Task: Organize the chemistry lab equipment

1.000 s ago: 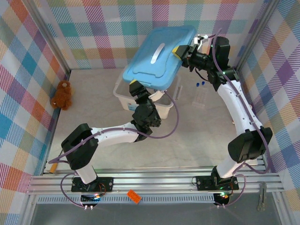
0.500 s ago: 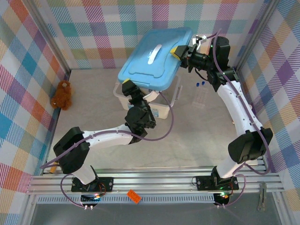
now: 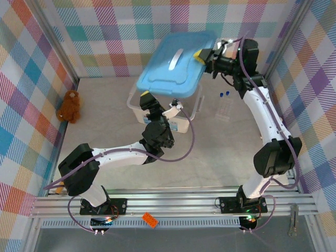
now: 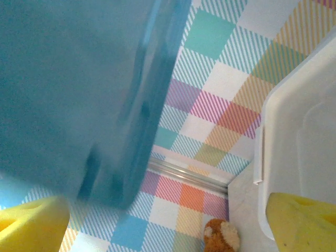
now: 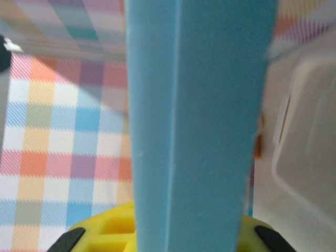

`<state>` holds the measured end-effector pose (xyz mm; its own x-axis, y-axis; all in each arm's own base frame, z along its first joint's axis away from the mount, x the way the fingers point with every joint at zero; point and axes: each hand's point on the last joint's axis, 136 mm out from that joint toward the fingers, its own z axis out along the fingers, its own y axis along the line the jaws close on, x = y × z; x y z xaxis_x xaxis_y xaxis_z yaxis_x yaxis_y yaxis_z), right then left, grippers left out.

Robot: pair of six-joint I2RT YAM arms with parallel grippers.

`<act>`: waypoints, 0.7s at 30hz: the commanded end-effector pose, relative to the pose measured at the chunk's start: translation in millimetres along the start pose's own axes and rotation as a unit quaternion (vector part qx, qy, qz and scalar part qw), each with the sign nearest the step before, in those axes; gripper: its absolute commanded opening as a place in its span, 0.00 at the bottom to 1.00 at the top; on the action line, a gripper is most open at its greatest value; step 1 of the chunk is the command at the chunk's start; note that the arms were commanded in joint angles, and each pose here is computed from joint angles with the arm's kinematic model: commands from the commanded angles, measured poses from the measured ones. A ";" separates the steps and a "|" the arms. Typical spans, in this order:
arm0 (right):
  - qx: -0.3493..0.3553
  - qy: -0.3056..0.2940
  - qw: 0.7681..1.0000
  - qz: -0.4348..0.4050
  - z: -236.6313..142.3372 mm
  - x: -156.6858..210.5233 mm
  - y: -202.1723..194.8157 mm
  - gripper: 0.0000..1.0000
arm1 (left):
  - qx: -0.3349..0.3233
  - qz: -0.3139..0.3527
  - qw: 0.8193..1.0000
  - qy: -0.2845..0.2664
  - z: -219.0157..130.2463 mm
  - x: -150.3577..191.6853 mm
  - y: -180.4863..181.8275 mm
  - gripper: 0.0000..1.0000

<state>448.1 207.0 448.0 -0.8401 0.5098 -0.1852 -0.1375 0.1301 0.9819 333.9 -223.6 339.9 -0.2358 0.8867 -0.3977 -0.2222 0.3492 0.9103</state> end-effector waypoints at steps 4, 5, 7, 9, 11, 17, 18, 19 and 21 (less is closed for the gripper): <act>-0.048 -0.112 0.991 -0.058 -37.6 -65.6 52.5 0.13 | -0.002 -0.070 0.997 -0.021 -10.6 -3.5 19.1 0.96; -0.047 -0.113 0.991 -0.058 -38.5 -67.7 51.6 0.13 | 0.000 -0.076 0.997 -0.021 -10.7 -3.3 19.7 0.96; -0.043 -0.115 0.991 -0.060 -40.3 -68.2 49.1 0.13 | 0.007 -0.096 0.995 -0.022 -10.8 -3.3 23.1 0.96; -0.037 -0.115 0.990 -0.067 -42.2 -64.9 46.4 0.14 | 0.032 -0.118 0.992 -0.027 -11.9 -2.9 23.0 0.96; -0.031 -0.117 0.990 -0.075 -45.8 -59.3 43.9 0.14 | 0.081 -0.158 0.983 -0.040 -15.9 -2.5 26.7 0.97; -0.023 -0.116 0.988 -0.102 -59.2 -37.7 36.6 0.14 | 0.157 -0.268 0.948 -0.071 -20.8 -10.3 52.1 0.97; -0.019 -0.119 0.987 -0.110 -62.0 -33.9 34.5 0.14 | 0.174 -0.281 0.941 -0.076 -22.7 -13.1 52.7 0.97; -0.016 -0.123 0.986 -0.115 -65.1 -31.2 32.7 0.15 | 0.189 -0.299 0.932 -0.076 -22.7 -13.2 55.1 0.97; -0.013 -0.127 0.984 -0.127 -69.8 -24.3 28.3 0.15 | 0.213 -0.358 0.907 -0.062 -17.7 -6.5 65.4 0.97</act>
<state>454.4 140.5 444.0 -0.6932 0.6684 -0.2697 -0.1651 0.2171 0.9621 303.9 -213.9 414.7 0.0028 0.5383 -0.8428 -0.0036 0.8428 0.5383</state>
